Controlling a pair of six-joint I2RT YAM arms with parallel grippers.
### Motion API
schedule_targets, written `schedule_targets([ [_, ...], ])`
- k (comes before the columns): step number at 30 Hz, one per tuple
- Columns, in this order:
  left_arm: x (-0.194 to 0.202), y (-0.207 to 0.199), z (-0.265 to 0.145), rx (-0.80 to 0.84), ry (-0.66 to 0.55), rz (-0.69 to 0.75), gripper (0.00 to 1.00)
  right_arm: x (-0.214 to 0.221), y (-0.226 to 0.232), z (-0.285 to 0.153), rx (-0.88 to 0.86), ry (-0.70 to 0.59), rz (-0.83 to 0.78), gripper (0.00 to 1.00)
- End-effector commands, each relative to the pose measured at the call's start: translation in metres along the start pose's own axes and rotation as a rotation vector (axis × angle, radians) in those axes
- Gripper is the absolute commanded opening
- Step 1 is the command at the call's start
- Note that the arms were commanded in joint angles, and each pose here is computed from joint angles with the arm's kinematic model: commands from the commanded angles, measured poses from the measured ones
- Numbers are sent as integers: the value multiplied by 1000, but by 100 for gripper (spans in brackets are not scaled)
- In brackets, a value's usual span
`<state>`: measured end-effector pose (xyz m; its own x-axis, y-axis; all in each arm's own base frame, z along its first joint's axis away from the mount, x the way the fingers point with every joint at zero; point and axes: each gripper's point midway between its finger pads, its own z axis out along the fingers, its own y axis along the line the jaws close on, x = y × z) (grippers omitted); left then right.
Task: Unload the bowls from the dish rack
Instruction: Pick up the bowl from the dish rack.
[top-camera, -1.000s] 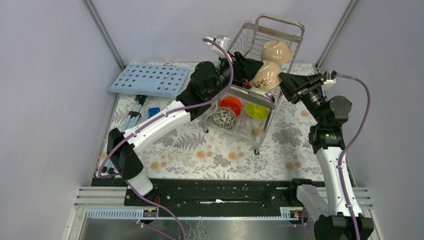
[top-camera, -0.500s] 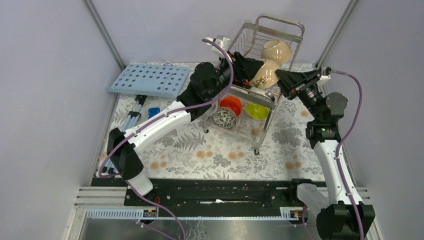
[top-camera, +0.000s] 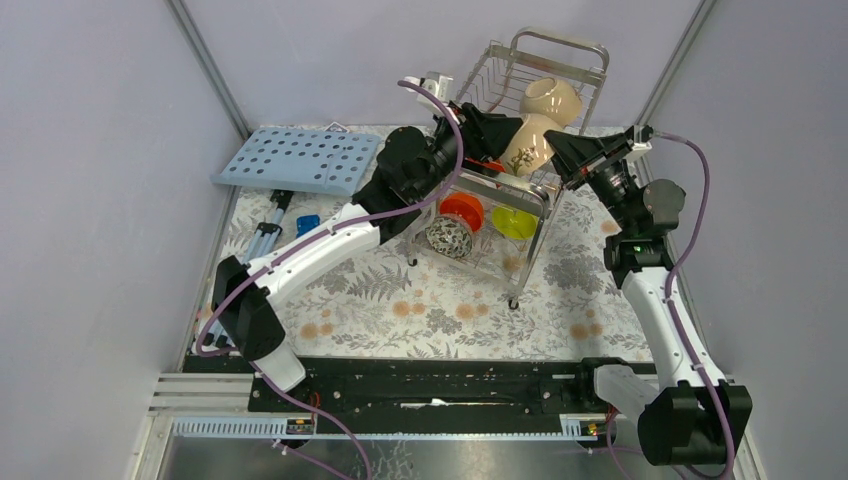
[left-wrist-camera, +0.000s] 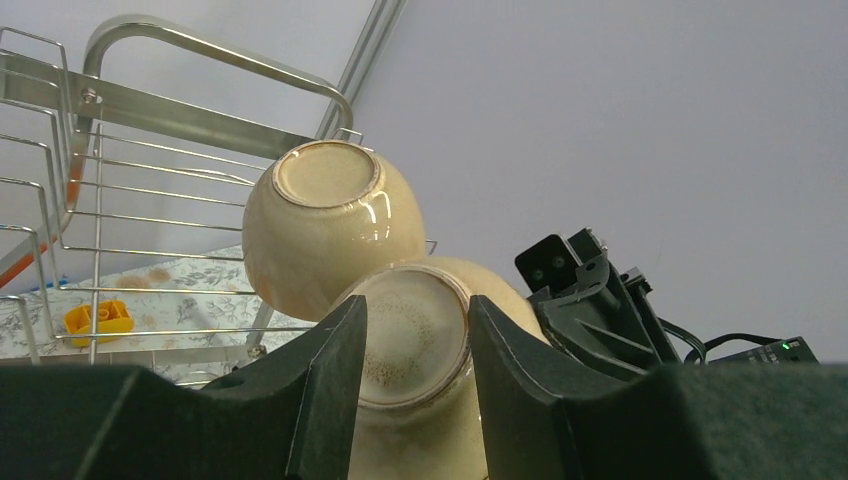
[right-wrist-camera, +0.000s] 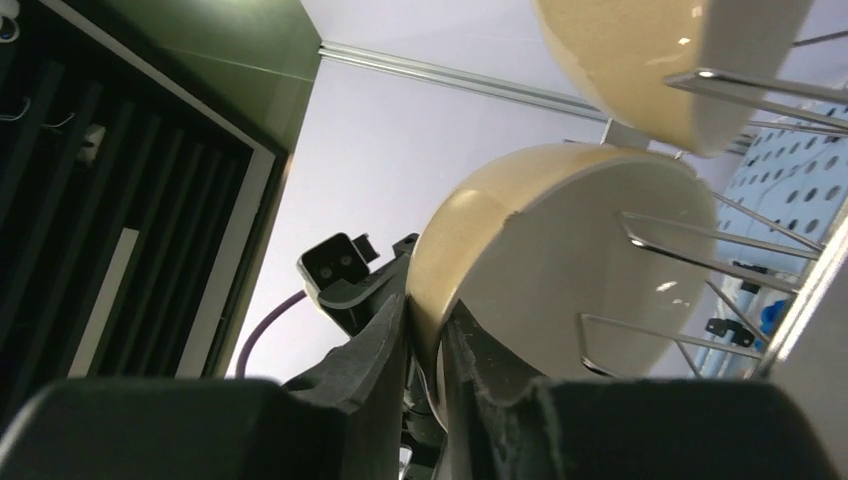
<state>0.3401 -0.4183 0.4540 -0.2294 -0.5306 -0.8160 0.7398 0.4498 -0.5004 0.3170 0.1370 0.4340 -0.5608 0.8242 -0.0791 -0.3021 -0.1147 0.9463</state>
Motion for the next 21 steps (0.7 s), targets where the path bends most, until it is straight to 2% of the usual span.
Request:
schedule_targets([
  [1,15,-1,-7,4,54,5,46,22,42,2,-142,85,-38,21],
  [9,0,1,-16,-25,7,16,49,24,51,4,-189,98,-31,0],
  [21,-34,-9,-30,-33,-61,33,56,25,81,11,-294,159,1,0],
])
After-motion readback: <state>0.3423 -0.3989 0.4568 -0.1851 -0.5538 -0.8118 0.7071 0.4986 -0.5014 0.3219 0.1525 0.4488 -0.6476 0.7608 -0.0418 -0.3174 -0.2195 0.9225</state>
